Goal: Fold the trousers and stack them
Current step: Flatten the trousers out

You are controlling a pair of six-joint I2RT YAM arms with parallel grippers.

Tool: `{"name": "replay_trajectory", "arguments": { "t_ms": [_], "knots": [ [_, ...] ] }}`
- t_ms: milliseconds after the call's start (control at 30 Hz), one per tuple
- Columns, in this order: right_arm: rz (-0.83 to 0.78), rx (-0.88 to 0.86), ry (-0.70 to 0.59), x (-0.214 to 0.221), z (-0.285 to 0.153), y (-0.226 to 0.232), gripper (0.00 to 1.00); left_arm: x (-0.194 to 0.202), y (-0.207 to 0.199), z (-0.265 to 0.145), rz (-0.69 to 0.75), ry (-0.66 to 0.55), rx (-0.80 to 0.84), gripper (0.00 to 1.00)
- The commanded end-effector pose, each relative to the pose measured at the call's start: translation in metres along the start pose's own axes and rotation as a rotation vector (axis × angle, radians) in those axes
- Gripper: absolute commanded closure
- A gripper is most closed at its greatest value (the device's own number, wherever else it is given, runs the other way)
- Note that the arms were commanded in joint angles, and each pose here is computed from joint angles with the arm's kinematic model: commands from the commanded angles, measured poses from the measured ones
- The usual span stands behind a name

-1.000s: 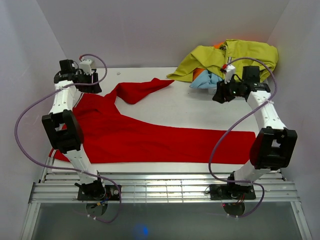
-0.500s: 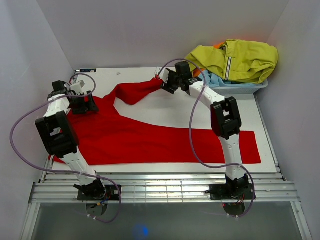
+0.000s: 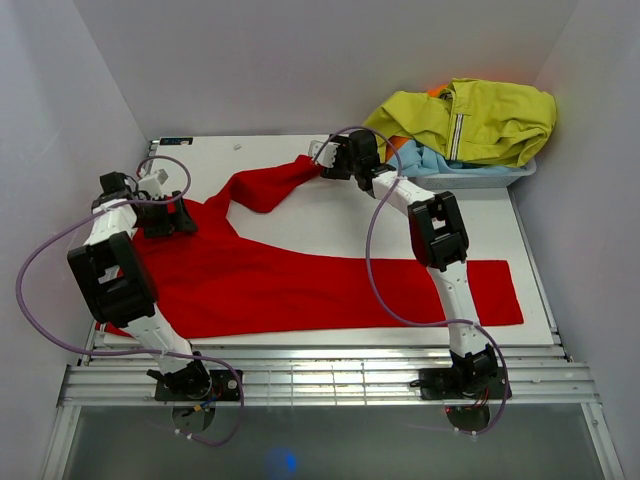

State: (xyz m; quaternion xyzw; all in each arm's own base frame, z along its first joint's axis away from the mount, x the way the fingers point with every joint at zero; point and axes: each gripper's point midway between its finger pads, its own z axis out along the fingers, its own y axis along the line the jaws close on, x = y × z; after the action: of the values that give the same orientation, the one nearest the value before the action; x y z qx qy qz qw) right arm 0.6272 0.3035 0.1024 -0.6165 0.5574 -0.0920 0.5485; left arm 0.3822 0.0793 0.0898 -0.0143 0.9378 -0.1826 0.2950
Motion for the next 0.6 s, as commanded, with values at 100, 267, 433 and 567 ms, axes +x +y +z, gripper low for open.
{"name": "replay_trajectory", "arguments": {
  "t_ms": [100, 267, 433, 567],
  "knots": [
    [-0.096, 0.007, -0.104, -0.027, 0.008, -0.007, 0.24, -0.013, -0.010, -0.015, 0.022, -0.034, 0.026, 0.04],
    [-0.153, -0.061, -0.138, -0.033, 0.019, 0.015, 0.32, -0.030, -0.014, -0.025, 0.035, -0.076, 0.028, 0.04],
    [-0.145, -0.053, -0.148, -0.040, 0.022, 0.014, 0.92, -0.052, -0.003, -0.050, 0.041, -0.155, -0.108, 0.02],
    [-0.106, 0.002, -0.115, -0.044, 0.008, -0.002, 0.92, -0.051, 0.016, -0.049, 0.026, -0.157, -0.178, 0.02]
  ]
}}
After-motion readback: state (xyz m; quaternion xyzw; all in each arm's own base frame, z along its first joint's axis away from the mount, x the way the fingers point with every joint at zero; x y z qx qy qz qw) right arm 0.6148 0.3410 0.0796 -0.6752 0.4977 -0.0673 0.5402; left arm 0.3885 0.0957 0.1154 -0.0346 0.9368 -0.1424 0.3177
